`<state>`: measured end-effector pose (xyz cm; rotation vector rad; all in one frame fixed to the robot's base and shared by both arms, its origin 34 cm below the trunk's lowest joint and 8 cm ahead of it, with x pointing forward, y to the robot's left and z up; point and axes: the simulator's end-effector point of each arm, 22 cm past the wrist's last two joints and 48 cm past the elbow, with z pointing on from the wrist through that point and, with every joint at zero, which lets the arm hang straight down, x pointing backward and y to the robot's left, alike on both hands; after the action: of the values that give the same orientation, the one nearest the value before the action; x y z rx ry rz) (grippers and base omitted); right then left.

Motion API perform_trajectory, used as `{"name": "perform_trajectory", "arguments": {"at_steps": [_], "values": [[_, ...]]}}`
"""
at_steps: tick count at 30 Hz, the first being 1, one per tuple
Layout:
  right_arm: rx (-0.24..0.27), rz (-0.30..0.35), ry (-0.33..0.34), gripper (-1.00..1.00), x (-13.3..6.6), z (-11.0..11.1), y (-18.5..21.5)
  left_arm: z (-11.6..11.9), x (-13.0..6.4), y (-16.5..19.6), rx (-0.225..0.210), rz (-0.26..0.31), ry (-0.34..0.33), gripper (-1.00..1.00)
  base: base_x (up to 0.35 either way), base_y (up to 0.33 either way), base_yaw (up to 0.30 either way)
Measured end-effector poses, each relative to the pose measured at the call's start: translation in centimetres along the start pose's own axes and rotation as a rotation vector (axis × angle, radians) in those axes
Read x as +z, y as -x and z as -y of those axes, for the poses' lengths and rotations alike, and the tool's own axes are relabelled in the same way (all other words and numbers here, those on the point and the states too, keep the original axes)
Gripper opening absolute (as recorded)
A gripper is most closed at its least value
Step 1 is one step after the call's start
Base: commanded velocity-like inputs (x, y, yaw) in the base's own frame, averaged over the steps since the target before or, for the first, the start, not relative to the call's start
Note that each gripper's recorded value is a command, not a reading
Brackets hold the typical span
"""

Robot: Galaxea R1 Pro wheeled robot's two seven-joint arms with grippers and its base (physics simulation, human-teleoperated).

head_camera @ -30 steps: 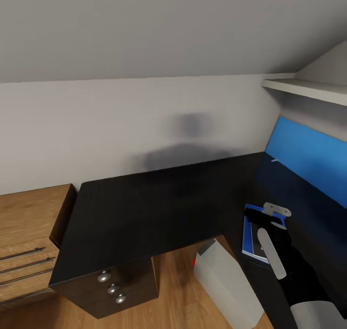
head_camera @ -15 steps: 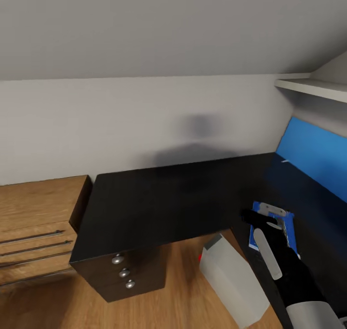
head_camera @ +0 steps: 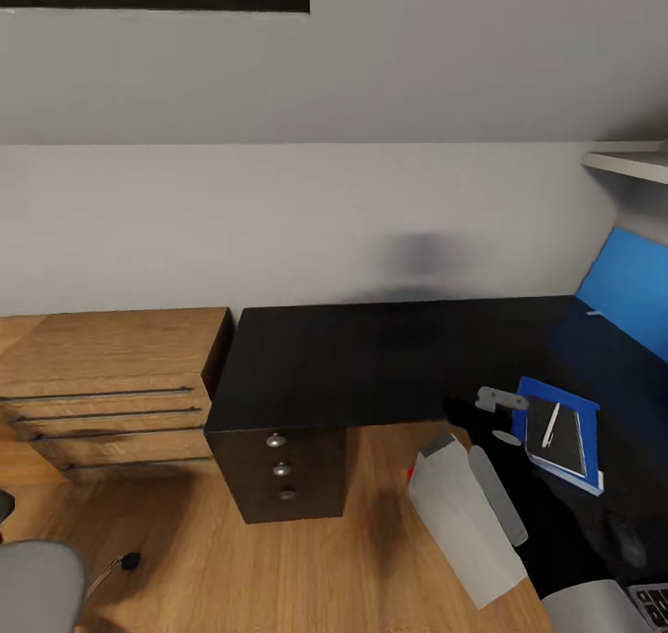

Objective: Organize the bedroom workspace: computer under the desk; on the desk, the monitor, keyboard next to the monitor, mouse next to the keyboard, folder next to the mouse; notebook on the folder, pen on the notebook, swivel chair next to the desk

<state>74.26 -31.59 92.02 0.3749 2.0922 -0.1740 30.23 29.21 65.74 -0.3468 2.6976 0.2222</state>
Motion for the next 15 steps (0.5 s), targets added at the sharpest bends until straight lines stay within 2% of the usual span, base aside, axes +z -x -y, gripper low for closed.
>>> {"name": "perform_trajectory", "arguments": {"at_steps": [3,6,11,15], "values": [[-0.018,0.002,0.019,1.0,-0.2,-1.0,-0.2,-0.6,0.1,-0.6,-0.001,-0.011,0.013,1.0,-0.335,0.0,0.277],[-0.024,0.0,0.035,1.0,-0.4,-1.9,-0.5,-1.0,0.2,-0.5,-0.005,0.002,0.018,1.0,-0.334,0.0,0.218],[0.0,-0.001,0.055,1.0,-1.3,-4.1,-0.8,-1.1,0.2,-0.1,-0.009,0.019,0.019,1.0,-0.334,0.0,0.059],[-0.019,0.007,0.059,1.0,-1.9,-5.5,-1.1,-1.2,0.2,0.1,-0.01,0.026,0.02,1.0,-0.335,0.0,0.004]]}}
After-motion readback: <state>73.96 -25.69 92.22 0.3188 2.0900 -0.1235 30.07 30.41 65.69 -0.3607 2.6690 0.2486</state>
